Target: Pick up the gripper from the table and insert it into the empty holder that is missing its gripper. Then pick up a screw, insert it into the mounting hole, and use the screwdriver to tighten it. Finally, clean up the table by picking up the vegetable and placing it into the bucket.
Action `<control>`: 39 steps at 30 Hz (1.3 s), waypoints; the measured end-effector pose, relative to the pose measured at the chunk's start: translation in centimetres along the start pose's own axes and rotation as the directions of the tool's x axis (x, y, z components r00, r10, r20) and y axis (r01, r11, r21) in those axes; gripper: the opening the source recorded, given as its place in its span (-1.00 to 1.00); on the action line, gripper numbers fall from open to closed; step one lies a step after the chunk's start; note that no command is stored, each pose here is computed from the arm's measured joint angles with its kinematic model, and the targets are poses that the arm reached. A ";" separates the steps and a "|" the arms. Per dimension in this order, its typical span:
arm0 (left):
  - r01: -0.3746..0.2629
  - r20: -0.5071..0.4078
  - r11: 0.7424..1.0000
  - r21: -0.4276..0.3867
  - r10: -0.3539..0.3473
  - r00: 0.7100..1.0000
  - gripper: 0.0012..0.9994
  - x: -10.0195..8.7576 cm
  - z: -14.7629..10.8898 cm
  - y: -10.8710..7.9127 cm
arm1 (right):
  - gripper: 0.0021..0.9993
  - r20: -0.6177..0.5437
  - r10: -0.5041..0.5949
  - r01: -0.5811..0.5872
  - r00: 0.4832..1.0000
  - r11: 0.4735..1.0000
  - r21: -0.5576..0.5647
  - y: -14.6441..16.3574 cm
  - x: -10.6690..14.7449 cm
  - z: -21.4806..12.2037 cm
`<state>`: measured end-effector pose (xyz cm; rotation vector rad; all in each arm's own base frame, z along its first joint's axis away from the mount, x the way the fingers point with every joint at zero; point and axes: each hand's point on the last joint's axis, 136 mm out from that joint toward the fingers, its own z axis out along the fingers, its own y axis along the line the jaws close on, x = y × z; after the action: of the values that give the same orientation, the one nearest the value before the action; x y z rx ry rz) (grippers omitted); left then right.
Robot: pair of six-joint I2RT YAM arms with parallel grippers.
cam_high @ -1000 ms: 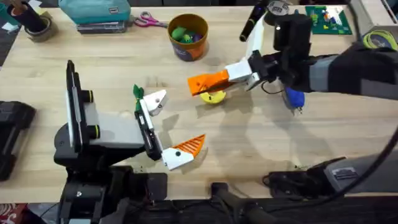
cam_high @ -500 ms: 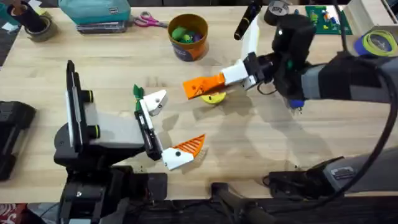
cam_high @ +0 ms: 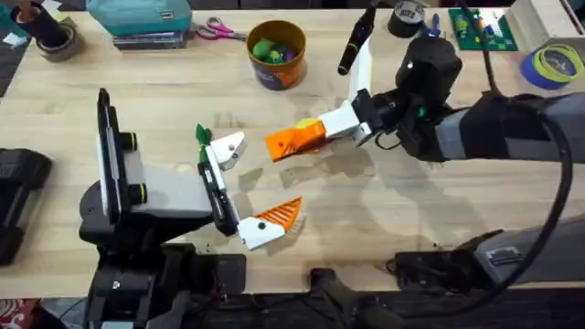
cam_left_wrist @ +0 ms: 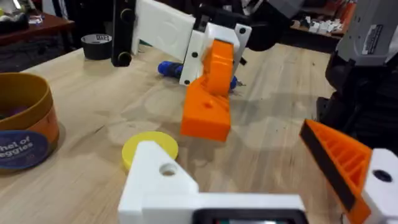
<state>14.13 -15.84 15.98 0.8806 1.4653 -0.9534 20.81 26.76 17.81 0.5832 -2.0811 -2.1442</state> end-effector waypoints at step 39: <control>0.000 0.000 1.000 0.000 0.000 1.000 0.97 0.0 0.0 0.0 | -0.99 -0.055 0.030 -0.031 0.998 0.999 -0.012 -1.5 0.7 3.6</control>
<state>14.13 -15.84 15.98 0.8806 1.4653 -0.9534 19.28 30.03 16.16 0.5977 -2.0325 -2.0992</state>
